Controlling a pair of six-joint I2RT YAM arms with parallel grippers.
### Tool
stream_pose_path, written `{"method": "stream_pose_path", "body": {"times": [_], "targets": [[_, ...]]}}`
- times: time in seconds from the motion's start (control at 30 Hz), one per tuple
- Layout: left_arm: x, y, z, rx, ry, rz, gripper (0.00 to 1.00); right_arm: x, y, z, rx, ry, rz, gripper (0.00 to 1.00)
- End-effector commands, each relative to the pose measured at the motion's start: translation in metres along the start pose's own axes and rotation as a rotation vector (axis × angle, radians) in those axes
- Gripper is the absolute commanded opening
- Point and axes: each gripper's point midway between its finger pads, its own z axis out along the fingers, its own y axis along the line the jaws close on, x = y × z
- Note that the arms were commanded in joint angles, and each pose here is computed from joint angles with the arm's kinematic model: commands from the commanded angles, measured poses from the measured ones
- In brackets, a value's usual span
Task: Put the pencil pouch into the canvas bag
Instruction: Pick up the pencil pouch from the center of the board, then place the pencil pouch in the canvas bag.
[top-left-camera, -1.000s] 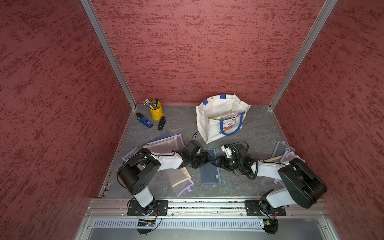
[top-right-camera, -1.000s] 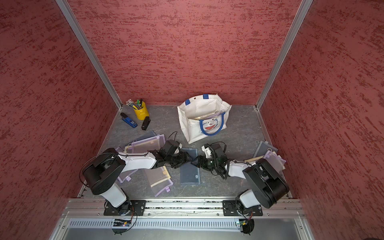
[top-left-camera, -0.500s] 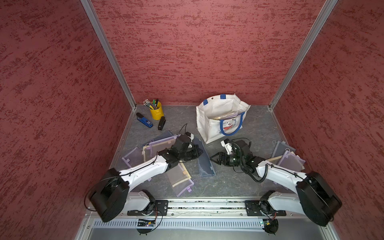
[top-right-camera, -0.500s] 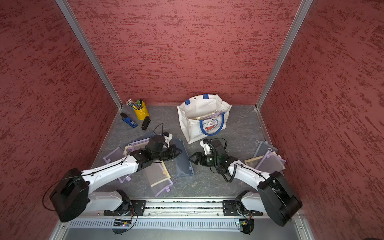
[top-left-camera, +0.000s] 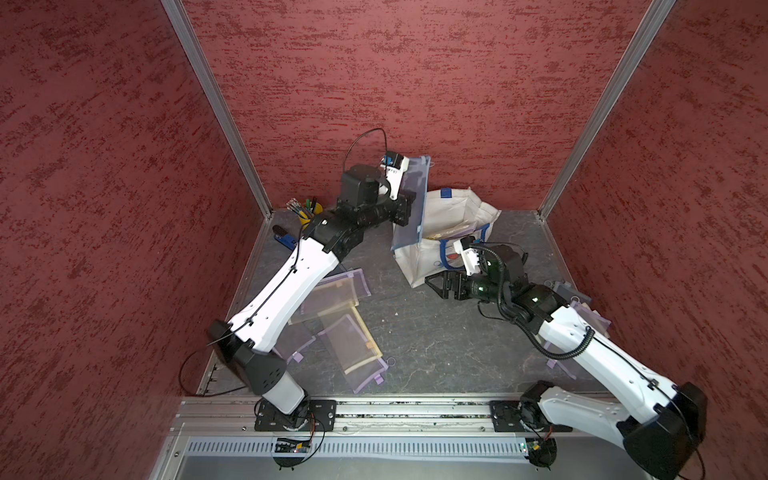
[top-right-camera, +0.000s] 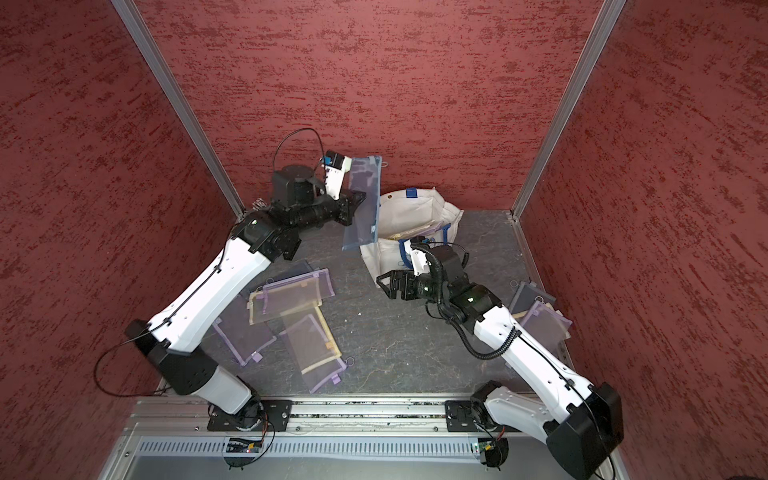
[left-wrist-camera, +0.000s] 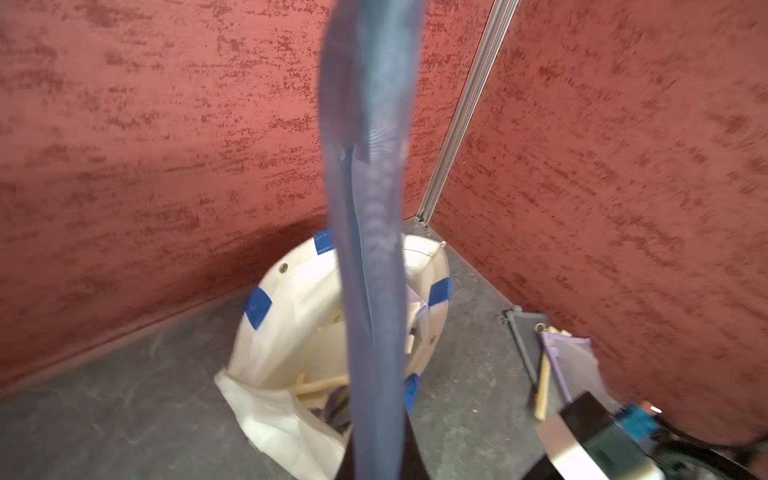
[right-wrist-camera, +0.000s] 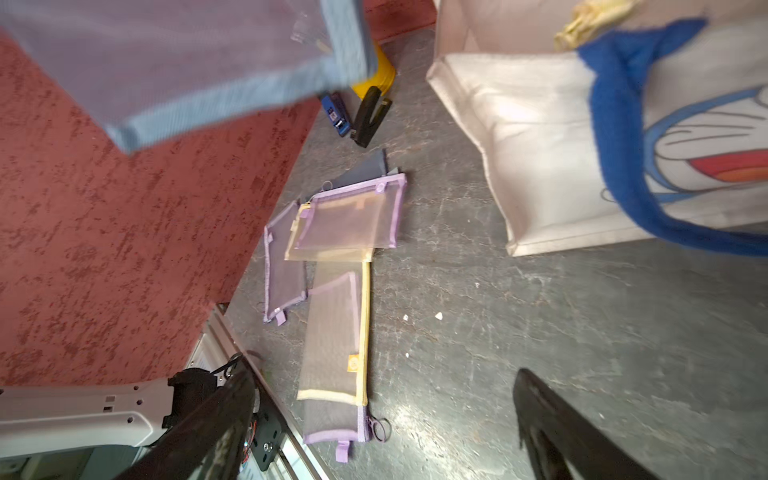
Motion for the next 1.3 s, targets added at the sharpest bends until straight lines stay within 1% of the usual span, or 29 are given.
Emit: {"method": "stream_pose_path", "body": {"times": [0.0,0.1,0.2,0.27,0.4,0.53,0.67,0.83,0.87,0.93,1.03,1.07,1.1,1.17,1.27], "targets": [[-0.003,0.013,0.036,-0.073,0.031,0.224,0.0,0.003,-0.028,-0.015,0.173,0.034,0.015,0.98],[-0.018,0.015,0.069,-0.095,-0.027,0.28,0.0,-0.006,-0.034,-0.021,0.213,0.021,0.045,0.98],[-0.014,0.013,0.106,-0.093,-0.045,0.336,0.0,-0.016,-0.032,-0.027,0.223,0.007,0.055,0.98],[-0.001,0.009,0.128,-0.079,-0.031,0.372,0.0,-0.021,-0.031,-0.034,0.243,0.003,0.045,0.98],[0.038,0.005,0.161,-0.06,0.041,0.425,0.0,-0.025,-0.038,-0.05,0.298,-0.007,0.033,0.98],[0.075,0.014,0.182,-0.099,0.116,0.469,0.0,-0.025,-0.048,-0.057,0.335,-0.004,0.033,0.98],[0.101,0.022,0.193,-0.108,0.175,0.485,0.0,-0.03,-0.057,-0.061,0.357,-0.007,0.039,0.98],[0.119,0.022,0.196,-0.09,0.223,0.48,0.0,-0.046,-0.072,-0.075,0.404,-0.035,0.036,0.98],[0.119,0.022,0.196,-0.085,0.225,0.475,0.05,-0.049,-0.076,-0.077,0.413,-0.04,0.039,0.98],[0.117,0.019,0.192,-0.076,0.225,0.463,0.2,-0.053,-0.084,-0.083,0.433,-0.046,0.039,0.98],[0.102,0.013,0.181,-0.06,0.206,0.438,0.41,-0.055,-0.099,-0.091,0.476,-0.049,0.04,0.98],[0.097,0.01,0.177,-0.055,0.197,0.43,0.47,-0.056,-0.103,-0.094,0.488,-0.05,0.04,0.97],[0.089,0.006,0.171,-0.044,0.182,0.419,0.51,-0.056,-0.108,-0.097,0.504,-0.049,0.04,0.98],[0.075,-0.005,0.159,-0.012,0.152,0.403,0.56,-0.053,-0.118,-0.105,0.546,-0.04,0.043,0.98],[0.048,-0.02,0.135,0.019,0.098,0.361,0.64,-0.035,-0.143,-0.118,0.654,0.012,0.082,0.98]]}}
